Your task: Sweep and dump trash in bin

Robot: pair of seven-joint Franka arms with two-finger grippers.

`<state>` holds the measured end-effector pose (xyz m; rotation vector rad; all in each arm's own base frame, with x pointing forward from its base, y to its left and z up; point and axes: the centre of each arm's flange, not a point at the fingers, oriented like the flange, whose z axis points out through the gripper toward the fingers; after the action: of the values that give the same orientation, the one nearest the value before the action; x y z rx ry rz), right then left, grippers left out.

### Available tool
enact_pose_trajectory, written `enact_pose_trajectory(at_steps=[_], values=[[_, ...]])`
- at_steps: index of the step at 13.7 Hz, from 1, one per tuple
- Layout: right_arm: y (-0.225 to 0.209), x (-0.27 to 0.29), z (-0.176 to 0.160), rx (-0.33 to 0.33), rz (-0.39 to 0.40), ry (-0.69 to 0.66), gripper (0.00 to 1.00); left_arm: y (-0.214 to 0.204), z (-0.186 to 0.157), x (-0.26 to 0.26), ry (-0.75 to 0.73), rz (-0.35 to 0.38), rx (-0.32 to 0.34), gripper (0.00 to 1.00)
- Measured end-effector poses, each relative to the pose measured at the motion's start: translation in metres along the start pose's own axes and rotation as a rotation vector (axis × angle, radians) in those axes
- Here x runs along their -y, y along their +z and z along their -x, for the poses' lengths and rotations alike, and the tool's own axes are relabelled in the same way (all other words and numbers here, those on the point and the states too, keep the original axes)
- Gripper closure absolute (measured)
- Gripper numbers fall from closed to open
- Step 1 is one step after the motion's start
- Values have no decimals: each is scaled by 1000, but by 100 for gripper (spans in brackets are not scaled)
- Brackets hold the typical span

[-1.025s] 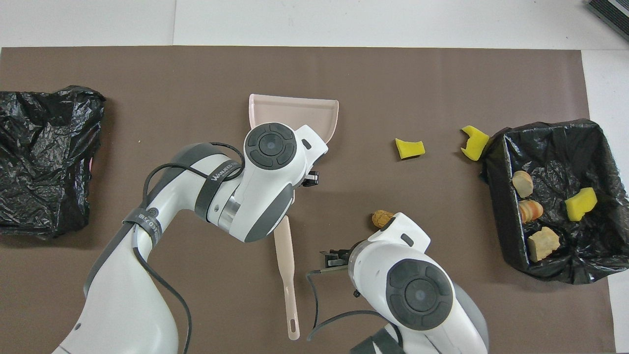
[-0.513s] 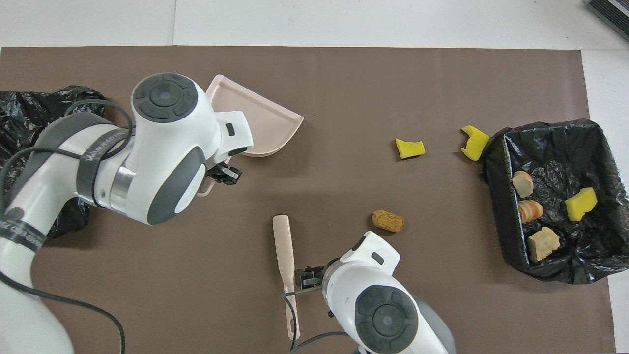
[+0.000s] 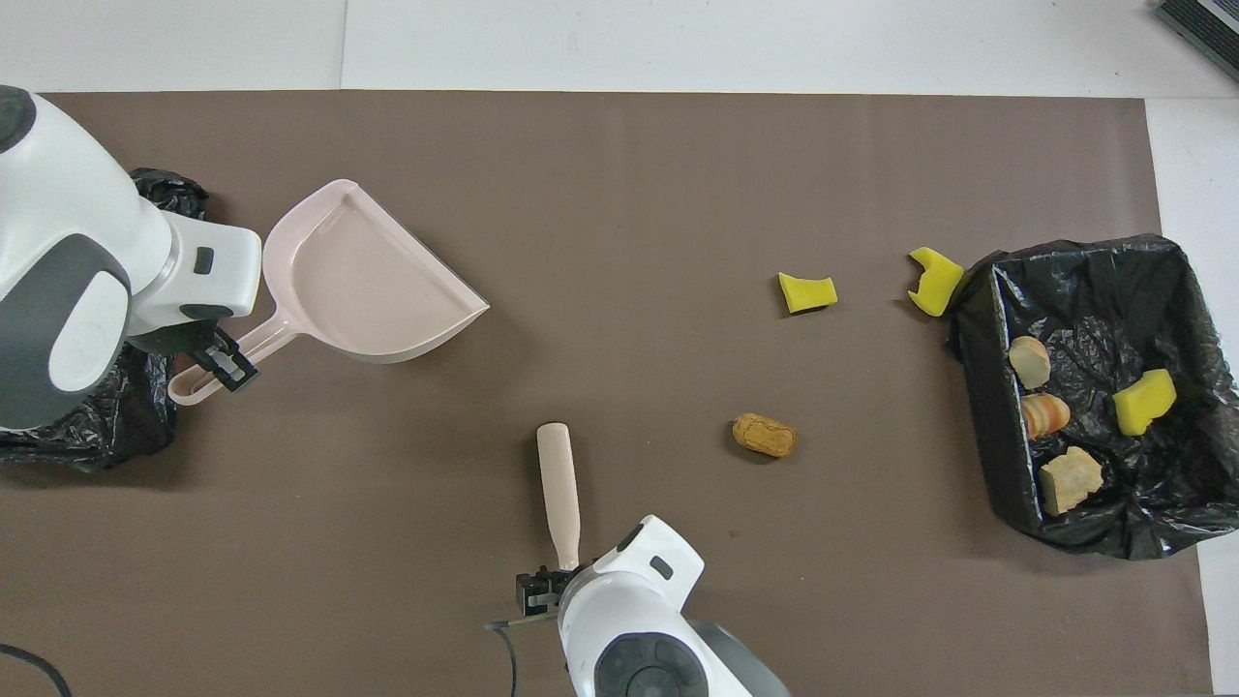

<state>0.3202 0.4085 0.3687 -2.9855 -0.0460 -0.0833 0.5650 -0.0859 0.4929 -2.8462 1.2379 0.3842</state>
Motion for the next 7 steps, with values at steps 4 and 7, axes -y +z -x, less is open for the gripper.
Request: enact_pose_trajectory(at_steps=[4,7], values=[[35,6,38,-9,40,-48,0,34,33,20,146,3,-3,68],[36,6,40,-22,55,-71,6,48,57,27,278,-20,-24,68]])
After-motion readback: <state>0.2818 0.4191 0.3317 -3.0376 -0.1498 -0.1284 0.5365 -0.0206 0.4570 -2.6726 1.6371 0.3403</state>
